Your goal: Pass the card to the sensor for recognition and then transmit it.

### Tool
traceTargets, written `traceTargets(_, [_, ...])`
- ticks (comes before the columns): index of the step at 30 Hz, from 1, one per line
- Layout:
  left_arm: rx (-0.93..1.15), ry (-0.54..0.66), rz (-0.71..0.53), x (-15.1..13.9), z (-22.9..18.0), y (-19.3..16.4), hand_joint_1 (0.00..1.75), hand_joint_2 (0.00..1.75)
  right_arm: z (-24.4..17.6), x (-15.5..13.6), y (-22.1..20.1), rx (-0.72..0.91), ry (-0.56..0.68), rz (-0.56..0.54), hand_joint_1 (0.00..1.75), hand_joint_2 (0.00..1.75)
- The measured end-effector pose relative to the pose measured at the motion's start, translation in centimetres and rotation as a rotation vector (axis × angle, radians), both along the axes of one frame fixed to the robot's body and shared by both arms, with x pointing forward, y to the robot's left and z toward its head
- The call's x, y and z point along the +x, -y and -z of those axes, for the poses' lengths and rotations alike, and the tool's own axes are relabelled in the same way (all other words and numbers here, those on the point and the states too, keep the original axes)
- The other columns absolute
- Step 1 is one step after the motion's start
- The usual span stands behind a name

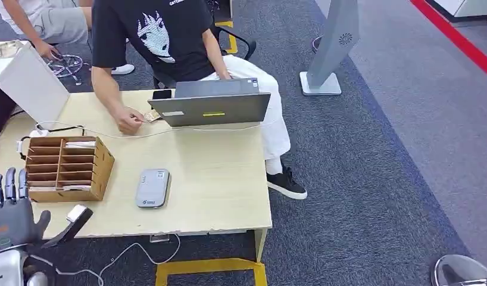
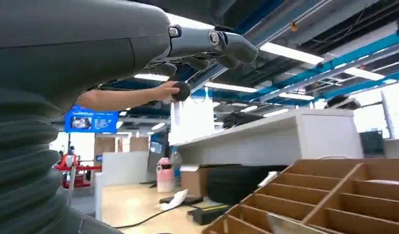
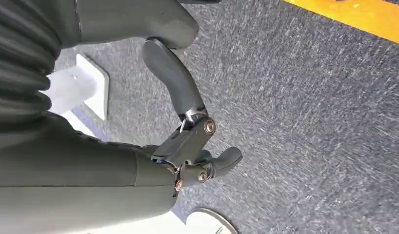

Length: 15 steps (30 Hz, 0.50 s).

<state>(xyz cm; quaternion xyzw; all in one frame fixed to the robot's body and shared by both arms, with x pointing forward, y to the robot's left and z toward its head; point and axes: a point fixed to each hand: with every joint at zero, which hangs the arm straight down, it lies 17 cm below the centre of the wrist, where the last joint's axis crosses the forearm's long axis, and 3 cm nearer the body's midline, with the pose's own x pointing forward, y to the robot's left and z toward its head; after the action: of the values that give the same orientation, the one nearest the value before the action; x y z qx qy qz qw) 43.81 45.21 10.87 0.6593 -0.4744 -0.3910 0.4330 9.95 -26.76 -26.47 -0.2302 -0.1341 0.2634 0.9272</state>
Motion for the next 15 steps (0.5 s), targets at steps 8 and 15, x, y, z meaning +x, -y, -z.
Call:
traceTargets(8, [-0.06, -0.019, -0.004, 2.2, 1.3, 1.6, 0.0, 1.75, -0.1, 0.4, 0.2, -0.007, 0.007, -0.012, 0.0, 1.75])
traceTargets(15, [-0.102, -0.053, -0.016, 2.6, 3.3, 2.2, 0.0, 1.75, -0.1, 0.4, 0.6, -0.016, 0.005, -0.011, 0.0, 1.75])
